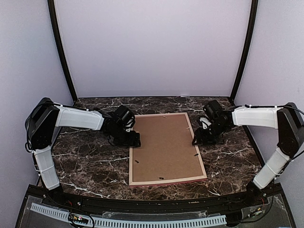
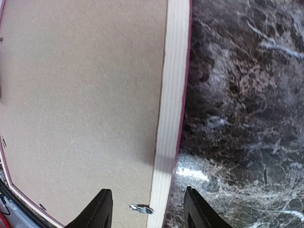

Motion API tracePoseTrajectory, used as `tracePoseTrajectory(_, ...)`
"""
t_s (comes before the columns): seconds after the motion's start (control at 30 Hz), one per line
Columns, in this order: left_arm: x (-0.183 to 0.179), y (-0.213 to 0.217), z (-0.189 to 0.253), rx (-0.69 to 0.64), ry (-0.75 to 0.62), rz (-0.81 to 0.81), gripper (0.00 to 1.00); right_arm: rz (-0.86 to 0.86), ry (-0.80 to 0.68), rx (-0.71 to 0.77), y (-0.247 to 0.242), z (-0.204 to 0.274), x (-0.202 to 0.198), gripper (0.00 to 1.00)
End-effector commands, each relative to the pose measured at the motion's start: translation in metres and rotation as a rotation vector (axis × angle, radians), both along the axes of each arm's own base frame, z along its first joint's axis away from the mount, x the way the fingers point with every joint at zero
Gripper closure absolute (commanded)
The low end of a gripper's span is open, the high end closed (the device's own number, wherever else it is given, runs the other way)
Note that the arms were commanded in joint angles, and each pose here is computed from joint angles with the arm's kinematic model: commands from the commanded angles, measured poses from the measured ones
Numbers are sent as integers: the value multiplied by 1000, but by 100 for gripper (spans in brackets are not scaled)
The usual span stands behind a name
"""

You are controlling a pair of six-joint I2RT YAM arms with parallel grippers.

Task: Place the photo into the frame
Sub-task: Adjust the backboard on the frame body, then press the fastener onto the backboard.

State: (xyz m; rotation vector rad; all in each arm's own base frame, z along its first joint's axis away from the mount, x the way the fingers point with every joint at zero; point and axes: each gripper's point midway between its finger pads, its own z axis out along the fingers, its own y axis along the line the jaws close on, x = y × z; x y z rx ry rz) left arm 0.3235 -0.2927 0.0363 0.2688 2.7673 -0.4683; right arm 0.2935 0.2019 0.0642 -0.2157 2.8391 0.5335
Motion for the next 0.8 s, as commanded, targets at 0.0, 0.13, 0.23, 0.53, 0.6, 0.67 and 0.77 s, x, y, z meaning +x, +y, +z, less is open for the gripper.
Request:
tracePoseTrajectory(0.0, 0, 6, 6, 5, -11, 14, 23, 5, 24, -68, -17, -4, -20, 48)
tracePoseTrajectory(0.13, 0, 6, 6, 8, -11, 13, 23, 11, 42, -74, -22, -5, -34, 48)
tracePoseTrajectory(0.23, 1, 6, 6, 6, -12, 13, 23, 19, 59, -77, -24, -9, -43, 49)
tracePoseTrajectory(0.53, 2, 4, 7, 3, -12, 10, 23, 33, 76, -91, -21, -21, -48, 50)
tracePoseTrajectory(0.6, 2, 5, 6, 6, -11, 10, 23, 36, 79, -94, -20, -23, -47, 51)
tracePoseTrajectory(0.67, 1, 5, 6, 6, -10, 10, 23, 35, 80, -101, -21, -25, -46, 51)
tracePoseTrajectory(0.77, 1, 5, 6, 6, -9, 9, 23, 36, 85, -114, -22, -28, -47, 52)
